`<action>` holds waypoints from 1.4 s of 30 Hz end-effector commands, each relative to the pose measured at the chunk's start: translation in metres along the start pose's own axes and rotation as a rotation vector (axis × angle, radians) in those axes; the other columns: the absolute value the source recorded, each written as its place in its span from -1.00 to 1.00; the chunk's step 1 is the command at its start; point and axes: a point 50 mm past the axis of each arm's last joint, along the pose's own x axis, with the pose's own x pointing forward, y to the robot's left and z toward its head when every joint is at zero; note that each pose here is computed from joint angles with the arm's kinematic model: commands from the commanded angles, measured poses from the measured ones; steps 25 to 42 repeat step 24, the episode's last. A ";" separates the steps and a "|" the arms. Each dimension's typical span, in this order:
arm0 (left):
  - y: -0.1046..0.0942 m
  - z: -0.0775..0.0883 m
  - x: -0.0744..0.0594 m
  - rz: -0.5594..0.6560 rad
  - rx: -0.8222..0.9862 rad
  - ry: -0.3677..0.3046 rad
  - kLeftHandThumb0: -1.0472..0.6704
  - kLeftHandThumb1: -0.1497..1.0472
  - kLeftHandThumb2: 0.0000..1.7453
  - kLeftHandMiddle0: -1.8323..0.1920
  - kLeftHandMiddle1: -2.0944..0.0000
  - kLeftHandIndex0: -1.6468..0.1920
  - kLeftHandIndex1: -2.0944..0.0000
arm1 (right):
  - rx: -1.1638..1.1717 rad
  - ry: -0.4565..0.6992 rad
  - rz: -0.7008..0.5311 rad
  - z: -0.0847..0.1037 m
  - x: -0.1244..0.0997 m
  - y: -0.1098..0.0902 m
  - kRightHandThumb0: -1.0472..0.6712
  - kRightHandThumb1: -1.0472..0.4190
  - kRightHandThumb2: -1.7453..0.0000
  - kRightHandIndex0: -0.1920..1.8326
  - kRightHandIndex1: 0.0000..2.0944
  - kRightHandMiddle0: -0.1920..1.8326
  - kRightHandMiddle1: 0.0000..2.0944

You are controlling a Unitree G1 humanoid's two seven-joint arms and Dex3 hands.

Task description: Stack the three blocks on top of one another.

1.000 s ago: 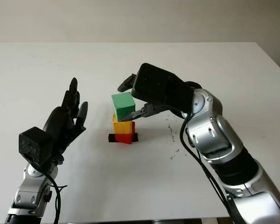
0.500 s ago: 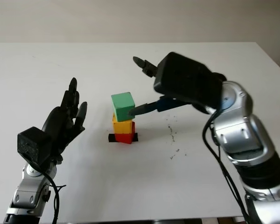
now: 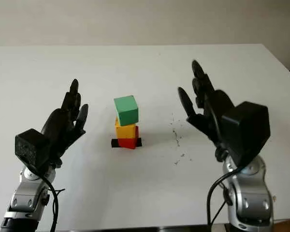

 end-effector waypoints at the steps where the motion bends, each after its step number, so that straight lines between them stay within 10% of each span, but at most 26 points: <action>1: 0.003 0.002 0.001 0.010 0.001 -0.009 -0.64 1.00 -0.24 1.00 1.00 1.00 1.00 | 0.025 -0.012 0.010 -0.005 0.000 0.008 -0.64 -1.00 0.14 -0.98 -0.99 -0.97 -0.97; 42: -0.005 -0.001 -0.011 0.013 -0.057 -0.025 -0.65 1.00 -0.29 0.99 0.95 0.99 0.95 | 0.120 0.024 0.131 -0.011 0.014 0.035 -0.73 -1.00 0.14 -1.00 -1.00 -1.00 -1.00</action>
